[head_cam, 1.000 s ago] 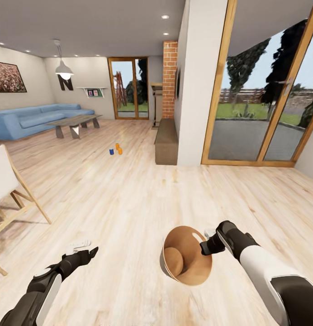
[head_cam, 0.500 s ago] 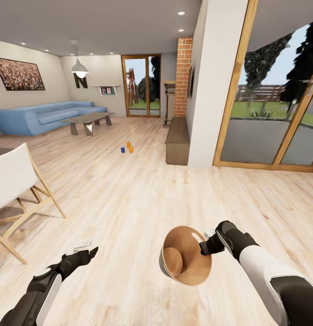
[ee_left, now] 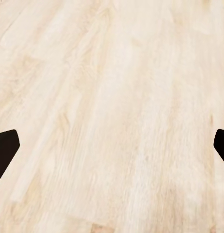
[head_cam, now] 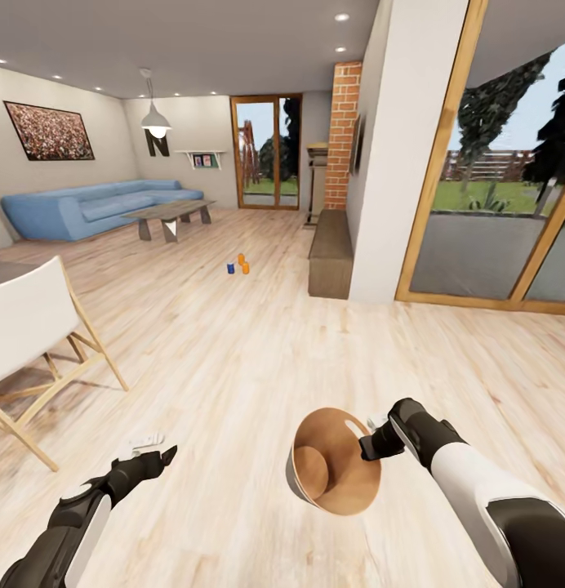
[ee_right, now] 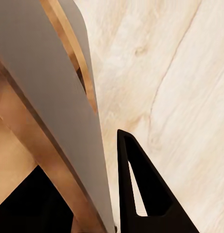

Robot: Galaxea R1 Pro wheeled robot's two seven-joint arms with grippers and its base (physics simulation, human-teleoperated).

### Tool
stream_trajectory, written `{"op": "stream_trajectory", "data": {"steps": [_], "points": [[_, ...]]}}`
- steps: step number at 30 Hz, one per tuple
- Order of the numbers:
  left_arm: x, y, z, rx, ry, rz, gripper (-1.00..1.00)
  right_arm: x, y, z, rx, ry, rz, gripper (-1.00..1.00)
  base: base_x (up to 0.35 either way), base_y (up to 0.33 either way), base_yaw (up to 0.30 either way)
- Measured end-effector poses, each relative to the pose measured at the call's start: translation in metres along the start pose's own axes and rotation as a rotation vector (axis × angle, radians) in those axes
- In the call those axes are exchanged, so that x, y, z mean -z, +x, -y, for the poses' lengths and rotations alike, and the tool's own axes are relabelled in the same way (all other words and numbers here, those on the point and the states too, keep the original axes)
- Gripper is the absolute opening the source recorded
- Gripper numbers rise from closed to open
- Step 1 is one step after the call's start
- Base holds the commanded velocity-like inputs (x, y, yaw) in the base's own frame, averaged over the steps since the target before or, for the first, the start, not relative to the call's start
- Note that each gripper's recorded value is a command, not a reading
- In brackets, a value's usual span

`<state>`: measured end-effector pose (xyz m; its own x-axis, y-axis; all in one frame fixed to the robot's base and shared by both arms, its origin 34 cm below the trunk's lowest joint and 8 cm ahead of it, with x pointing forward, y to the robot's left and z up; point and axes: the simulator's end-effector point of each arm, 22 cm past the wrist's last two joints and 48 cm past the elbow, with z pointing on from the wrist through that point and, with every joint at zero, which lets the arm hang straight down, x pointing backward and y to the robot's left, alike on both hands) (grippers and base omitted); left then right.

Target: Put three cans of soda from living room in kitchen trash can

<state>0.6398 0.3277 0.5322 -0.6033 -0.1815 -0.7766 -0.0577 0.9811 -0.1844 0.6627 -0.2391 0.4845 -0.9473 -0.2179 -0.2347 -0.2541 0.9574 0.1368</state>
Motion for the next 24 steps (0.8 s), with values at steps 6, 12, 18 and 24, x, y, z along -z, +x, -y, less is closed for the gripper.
{"op": "stream_trajectory", "data": {"steps": [6,12,18,24], "points": [[0.0000,0.0002,0.0004,0.000,0.002,0.000,1.00,-0.0005,-0.0001,-0.0011,0.003,0.001,-0.001,-1.00,0.294,0.000,0.004],[0.0000,0.0002,0.0004,-0.001,0.001,0.000,1.00,-0.0004,-0.0007,-0.0019,0.003,0.000,0.001,-1.00,0.323,0.000,0.001],[0.0000,-0.0004,0.0011,-0.001,0.003,0.002,1.00,-0.0004,-0.0007,-0.0019,0.002,0.000,0.001,-1.00,0.327,0.000,0.000],[0.0000,-0.0006,0.0017,-0.001,0.005,0.002,1.00,-0.0007,-0.0010,-0.0026,0.004,0.001,0.001,-1.00,0.327,0.000,0.000]]}}
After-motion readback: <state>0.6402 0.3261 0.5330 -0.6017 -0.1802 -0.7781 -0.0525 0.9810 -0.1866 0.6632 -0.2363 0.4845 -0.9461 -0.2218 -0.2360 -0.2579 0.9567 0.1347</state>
